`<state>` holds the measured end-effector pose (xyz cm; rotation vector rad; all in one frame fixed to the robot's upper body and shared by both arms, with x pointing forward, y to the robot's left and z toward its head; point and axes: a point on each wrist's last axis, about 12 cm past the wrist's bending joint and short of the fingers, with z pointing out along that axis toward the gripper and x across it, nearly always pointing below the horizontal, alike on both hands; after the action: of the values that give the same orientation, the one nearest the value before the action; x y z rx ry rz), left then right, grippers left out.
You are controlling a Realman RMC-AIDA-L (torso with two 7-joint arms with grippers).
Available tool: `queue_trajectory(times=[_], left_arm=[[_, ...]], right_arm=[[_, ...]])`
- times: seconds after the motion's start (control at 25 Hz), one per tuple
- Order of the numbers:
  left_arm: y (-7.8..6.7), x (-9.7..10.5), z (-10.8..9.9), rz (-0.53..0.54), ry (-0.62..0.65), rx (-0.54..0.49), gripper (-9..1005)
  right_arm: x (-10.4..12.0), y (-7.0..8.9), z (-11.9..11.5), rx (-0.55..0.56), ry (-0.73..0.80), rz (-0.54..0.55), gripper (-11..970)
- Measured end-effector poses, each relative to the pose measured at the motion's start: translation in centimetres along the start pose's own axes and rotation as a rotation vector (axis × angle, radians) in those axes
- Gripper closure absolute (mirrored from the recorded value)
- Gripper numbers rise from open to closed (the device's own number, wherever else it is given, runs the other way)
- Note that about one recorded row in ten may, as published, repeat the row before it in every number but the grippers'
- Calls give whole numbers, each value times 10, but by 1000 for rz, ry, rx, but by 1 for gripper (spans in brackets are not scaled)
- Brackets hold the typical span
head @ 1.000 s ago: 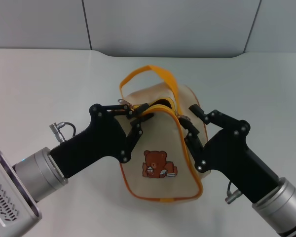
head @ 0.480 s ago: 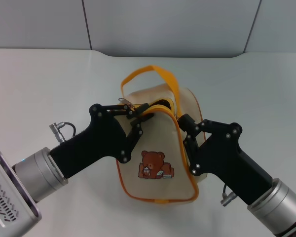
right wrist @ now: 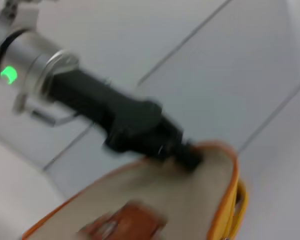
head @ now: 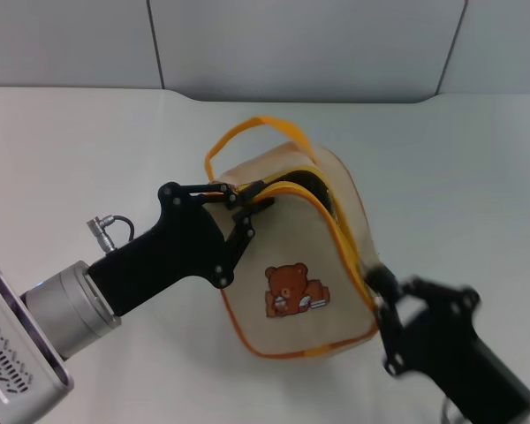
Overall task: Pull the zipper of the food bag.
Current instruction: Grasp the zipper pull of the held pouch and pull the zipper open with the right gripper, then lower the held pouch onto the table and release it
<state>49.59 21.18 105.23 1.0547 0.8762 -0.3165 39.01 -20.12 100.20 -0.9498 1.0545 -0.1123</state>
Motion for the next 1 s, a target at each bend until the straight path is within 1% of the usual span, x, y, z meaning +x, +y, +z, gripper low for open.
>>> queue_trajectory(times=[0.04,0.2,0.36,0.4,0.48,0.56,0.6,0.64,0.68,0.76,0.8,0.84,0.88,0.96,1.0], left_arm=[[0,0,0,0,0,-1,925],[1,0,0,3,2,-6,925],[1,0,0,-1,3,-9,925],[0,1,-1,-31,9,-16,924],[-1,1,-1,-49,11,-21,924],[-5,0,-2,-120,17,-39,924],[-10,-1,-1,-175,19,-52,924],[-10,-1,-1,-175,19,-52,924],[-13,-2,-1,-193,22,-56,924],[-19,-2,0,-228,34,-66,924],[-24,-1,3,-269,57,-86,924],[-24,-1,3,-269,57,-86,924],[-26,-1,5,-287,69,-98,924],[-29,0,6,-308,80,-110,887],[-30,-1,6,-331,80,-112,869]], right_arm=[[0,0,0,0,0,0,959],[-1,12,-45,-7,110,11,960],[-4,9,-52,33,105,13,960],[-6,6,-52,57,87,15,960],[-6,4,-51,66,77,18,959],[-6,1,-49,72,64,42,959],[-5,-2,-47,83,46,106,921],[-5,-2,-47,83,46,106,882],[-5,-5,-46,91,30,151,844],[-2,-13,-45,102,-7,245,804],[4,-23,-44,96,-43,327,785],[4,-23,-44,96,-43,327,765],[7,-28,-43,88,-59,370,745],[13,-37,-40,60,-88,465,705],[21,-51,-37,17,-113,566,685]])
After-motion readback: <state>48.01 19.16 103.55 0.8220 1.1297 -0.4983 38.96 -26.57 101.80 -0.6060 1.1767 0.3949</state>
